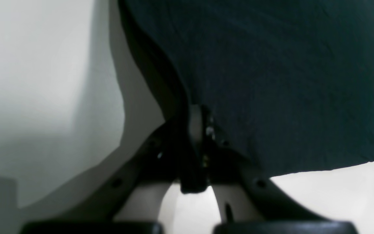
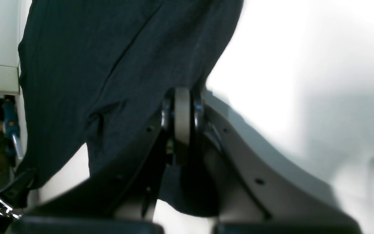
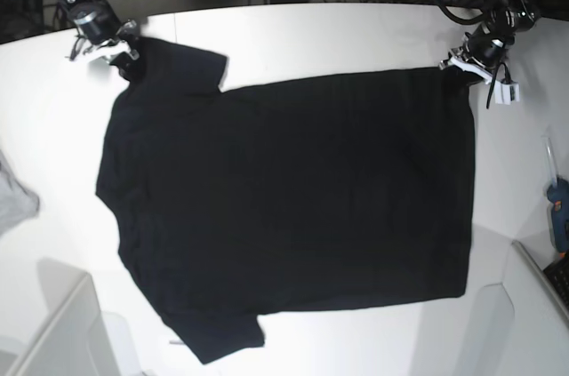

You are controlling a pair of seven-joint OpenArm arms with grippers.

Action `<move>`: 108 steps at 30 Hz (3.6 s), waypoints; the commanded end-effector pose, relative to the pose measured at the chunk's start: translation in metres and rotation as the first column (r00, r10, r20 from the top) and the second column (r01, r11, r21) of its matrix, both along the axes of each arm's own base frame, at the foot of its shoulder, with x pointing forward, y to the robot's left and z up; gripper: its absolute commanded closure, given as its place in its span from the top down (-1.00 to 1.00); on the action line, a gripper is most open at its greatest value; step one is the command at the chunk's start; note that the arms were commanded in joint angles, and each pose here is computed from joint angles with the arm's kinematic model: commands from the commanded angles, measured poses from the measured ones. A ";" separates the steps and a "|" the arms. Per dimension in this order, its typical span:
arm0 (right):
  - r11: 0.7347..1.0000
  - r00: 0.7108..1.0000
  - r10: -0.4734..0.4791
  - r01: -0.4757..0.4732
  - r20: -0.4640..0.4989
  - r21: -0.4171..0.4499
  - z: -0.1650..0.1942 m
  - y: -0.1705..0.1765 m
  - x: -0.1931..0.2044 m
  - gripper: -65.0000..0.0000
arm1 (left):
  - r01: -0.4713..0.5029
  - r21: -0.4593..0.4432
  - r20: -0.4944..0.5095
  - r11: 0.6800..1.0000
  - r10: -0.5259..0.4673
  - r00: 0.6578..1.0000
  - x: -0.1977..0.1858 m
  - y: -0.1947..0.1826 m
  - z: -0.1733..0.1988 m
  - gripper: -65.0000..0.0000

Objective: Fold the T-shirt properly
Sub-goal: 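Close both grippers on the shirt's shoulder corners, then lift the shirt by its shoulders and drag it toward the robot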

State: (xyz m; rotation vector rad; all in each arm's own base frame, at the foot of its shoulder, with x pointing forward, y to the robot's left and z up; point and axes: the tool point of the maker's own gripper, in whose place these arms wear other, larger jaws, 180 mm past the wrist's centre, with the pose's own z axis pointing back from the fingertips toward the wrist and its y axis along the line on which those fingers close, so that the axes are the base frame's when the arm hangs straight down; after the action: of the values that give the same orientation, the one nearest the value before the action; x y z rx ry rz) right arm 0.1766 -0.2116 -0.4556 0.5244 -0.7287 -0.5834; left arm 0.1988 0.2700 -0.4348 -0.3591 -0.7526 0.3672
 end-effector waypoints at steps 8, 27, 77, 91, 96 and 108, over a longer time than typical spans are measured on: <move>0.993 0.992 0.052 -0.063 -0.113 -0.104 0.003 -0.009 -0.033 -1.00 | 0.072 0.102 -0.109 0.992 -0.061 0.992 -0.030 0.015 0.001 -1.00; 0.982 0.987 0.074 -0.096 -0.142 -0.162 0.031 0.002 -0.078 -1.00 | 0.140 0.169 -0.156 0.976 -0.114 0.981 -0.067 0.012 0.016 -1.00; 0.953 0.975 0.180 -0.139 0.134 -0.270 0.113 0.011 0.048 -1.00 | 0.041 0.226 0.020 0.973 -0.047 0.999 -0.010 0.018 0.063 -1.00; 0.943 0.981 0.170 -0.135 0.090 -0.304 0.100 0.005 0.068 -1.00 | -0.020 0.204 0.034 0.979 0.013 0.999 0.003 0.026 0.061 -1.00; 0.955 0.983 0.162 -0.133 0.092 -0.264 0.091 0.007 0.081 -1.00 | -0.014 0.200 0.031 0.980 0.008 0.999 0.010 0.025 0.063 -1.00; 0.958 0.971 0.214 -0.187 0.108 -0.217 0.087 0.028 0.115 -1.00 | -0.075 0.154 0.014 0.985 0.074 0.997 0.031 0.031 0.063 -1.00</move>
State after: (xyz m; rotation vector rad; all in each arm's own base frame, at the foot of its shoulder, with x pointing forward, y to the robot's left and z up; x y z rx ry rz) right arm 0.2846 -0.1790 -0.3787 0.4460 -0.7947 -0.2906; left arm 0.2233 0.2953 -0.3828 -0.1964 -0.7585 0.3782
